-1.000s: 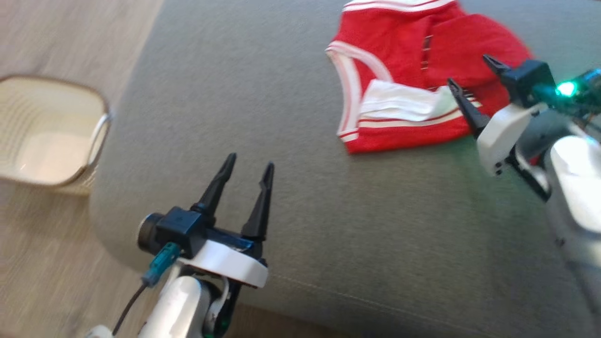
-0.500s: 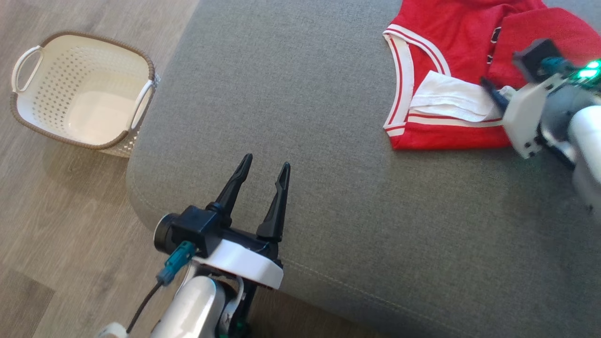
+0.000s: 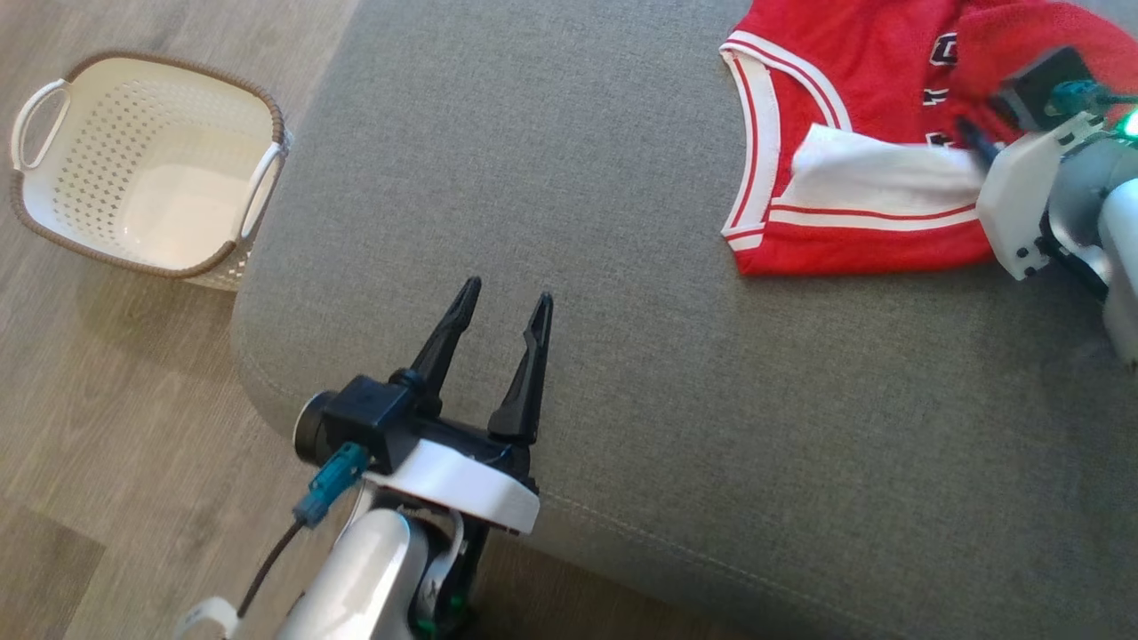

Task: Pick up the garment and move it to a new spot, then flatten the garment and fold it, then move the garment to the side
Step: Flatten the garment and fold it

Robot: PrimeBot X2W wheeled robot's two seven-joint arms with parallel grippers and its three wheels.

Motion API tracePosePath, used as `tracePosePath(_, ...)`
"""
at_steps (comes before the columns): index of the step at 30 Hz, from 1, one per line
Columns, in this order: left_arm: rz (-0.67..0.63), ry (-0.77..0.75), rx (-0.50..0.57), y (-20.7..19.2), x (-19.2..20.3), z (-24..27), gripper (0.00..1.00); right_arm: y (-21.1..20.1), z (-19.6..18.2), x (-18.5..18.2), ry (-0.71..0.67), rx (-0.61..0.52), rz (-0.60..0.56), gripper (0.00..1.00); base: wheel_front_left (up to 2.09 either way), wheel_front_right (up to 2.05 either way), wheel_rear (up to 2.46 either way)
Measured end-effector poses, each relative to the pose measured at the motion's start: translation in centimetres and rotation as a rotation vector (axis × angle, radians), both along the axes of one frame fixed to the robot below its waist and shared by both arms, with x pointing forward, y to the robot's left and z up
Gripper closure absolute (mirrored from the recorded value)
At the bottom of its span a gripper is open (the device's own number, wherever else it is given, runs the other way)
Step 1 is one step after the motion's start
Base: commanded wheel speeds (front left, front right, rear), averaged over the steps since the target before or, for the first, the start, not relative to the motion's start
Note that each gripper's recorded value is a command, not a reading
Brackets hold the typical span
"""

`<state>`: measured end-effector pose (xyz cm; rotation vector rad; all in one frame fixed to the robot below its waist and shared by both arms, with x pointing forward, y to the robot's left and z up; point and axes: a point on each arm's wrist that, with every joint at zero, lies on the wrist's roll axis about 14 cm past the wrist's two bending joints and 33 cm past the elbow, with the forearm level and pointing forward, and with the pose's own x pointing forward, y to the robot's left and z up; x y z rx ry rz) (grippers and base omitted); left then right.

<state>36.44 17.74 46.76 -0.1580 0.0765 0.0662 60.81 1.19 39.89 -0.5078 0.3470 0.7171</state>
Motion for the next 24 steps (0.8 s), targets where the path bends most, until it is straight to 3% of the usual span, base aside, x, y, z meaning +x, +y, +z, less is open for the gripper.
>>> tracePosePath(5, -0.001, -0.012, 0.001, 0.0, 0.4, 0.4, 0.0, -0.6, 0.7, 0.5, -0.014, 0.026, -0.024, 1.0, 0.0, 0.0, 0.0)
tracePosePath(14, -0.016, -0.049, 0.005, -0.3, 0.6, 1.3, 0.0, -2.6, 6.3, 1.7, -0.091, 0.189, -0.129, 1.0, 0.0, 0.0, 0.0)
tracePosePath(19, -0.051, -0.072, -0.005, -1.2, 1.0, 1.9, 0.0, -6.6, 10.0, 3.0, -0.147, 0.27, -0.248, 1.0, 0.0, 0.0, 0.0)
tracePosePath(24, -0.074, -0.068, -0.011, -1.8, 1.3, 1.7, 0.0, -13.5, 13.0, 5.9, -0.194, 0.374, -0.455, 1.0, 0.0, 0.0, 0.0)
